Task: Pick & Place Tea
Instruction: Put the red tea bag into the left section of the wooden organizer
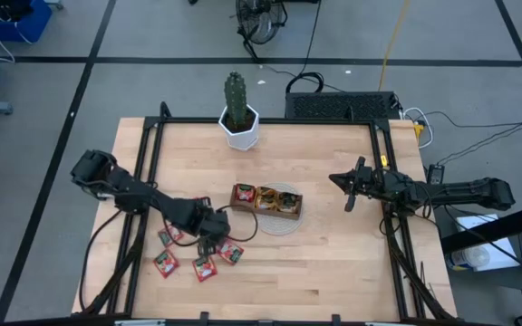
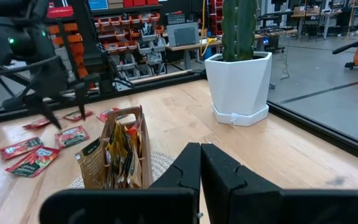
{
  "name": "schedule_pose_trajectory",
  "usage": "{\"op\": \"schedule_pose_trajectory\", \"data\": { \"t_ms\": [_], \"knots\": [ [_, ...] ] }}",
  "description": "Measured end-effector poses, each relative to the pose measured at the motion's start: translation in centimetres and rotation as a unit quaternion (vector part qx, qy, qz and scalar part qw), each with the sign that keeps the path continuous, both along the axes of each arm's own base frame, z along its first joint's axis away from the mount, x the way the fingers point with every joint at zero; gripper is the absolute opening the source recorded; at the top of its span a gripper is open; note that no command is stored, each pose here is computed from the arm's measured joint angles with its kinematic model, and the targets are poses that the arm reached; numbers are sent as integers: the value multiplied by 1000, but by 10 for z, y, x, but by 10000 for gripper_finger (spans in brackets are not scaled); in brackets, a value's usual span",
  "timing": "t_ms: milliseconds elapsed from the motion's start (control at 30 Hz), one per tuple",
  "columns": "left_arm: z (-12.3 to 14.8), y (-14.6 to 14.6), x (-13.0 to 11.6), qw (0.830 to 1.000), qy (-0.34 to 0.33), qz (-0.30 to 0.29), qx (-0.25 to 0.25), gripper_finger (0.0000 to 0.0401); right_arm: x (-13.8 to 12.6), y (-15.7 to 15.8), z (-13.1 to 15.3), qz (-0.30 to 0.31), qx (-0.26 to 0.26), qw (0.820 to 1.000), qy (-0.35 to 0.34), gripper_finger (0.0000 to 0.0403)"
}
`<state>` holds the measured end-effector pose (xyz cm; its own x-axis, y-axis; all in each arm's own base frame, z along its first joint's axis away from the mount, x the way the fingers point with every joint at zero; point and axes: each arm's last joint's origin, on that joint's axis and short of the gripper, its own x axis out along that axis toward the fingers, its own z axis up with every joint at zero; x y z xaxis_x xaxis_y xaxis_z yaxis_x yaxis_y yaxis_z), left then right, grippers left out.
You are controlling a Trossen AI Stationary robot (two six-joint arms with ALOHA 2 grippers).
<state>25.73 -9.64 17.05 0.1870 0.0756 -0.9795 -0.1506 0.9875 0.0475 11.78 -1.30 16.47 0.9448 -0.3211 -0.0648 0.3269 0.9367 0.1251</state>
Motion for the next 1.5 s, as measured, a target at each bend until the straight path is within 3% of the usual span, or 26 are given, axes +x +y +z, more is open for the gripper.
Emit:
{"op": "schedule_pose_trajectory", "data": {
  "t_ms": [167,333,600,900,1100,1233,1500],
  "knots": [
    [16,9,4,997,28,65,-18,259,0,0,0,0,0,1000,0,0],
    [6,10,0,992,57,100,-48,285,0,0,0,0,0,1000,0,0],
    [-33,4,-4,988,123,78,-45,289,0,0,0,0,0,1000,0,0],
    [-42,0,6,993,102,6,-53,290,0,0,0,0,0,1000,0,0],
    [-44,1,8,995,86,4,-45,288,0,0,0,0,0,1000,0,0],
    [-48,2,4,996,82,3,-46,267,0,0,0,0,0,1000,0,0],
    [-45,3,0,996,77,-2,-49,179,0,0,0,0,0,1000,0,0]
  ]
}}
